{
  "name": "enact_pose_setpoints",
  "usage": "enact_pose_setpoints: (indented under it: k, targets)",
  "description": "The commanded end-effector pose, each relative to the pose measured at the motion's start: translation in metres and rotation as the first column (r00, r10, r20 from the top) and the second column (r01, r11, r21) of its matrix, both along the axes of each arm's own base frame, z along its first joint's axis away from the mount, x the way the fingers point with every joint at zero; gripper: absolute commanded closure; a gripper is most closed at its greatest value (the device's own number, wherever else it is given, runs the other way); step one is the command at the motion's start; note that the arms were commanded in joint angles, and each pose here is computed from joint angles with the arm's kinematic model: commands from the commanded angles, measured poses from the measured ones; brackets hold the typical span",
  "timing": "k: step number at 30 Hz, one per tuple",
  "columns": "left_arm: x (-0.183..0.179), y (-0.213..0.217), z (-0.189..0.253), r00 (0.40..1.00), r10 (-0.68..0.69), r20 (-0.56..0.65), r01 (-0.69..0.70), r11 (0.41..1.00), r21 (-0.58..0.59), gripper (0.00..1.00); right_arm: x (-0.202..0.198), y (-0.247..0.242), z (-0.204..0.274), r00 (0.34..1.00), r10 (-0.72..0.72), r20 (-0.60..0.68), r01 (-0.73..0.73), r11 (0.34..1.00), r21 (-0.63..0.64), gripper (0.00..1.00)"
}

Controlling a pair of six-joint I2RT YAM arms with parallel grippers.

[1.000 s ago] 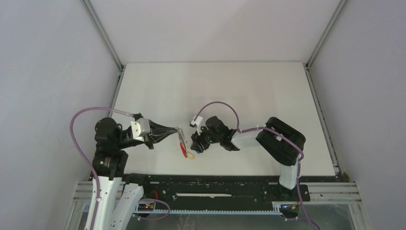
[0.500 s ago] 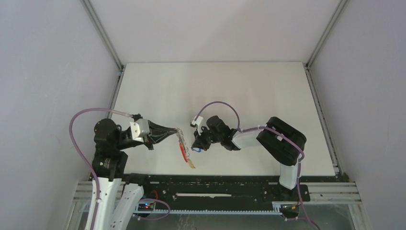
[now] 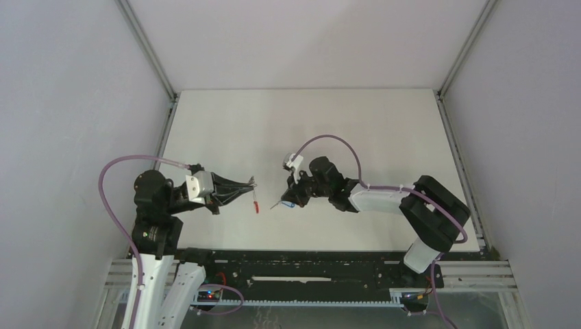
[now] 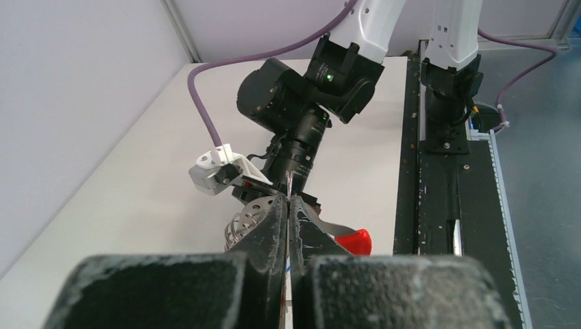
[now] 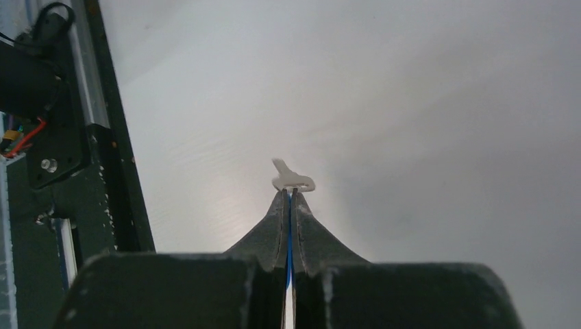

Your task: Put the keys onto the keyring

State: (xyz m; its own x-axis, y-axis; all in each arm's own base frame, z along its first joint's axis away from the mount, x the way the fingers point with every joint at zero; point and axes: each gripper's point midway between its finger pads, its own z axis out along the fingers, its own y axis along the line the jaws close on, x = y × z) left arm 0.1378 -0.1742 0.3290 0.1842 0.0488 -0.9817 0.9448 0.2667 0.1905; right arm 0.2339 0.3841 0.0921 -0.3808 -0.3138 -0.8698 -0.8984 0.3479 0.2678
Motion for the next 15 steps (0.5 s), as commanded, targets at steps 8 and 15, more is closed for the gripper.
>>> enact_pose_setpoints:
  k: [8, 15]
  targets:
    - [-0.006, 0.000, 0.015, 0.998, -0.015, 0.059, 0.015, 1.000, -0.006, 1.00, -0.001, -0.051, -0.052, 0.961, -0.254, -0.114, 0.235, 0.960, -0.155, 0.96]
    - [-0.009, 0.000, 0.014, 0.998, -0.022, 0.051, 0.022, 1.000, -0.009, 1.00, -0.001, -0.057, -0.021, 0.961, -0.267, -0.067, 0.258, 0.958, -0.122, 0.35]
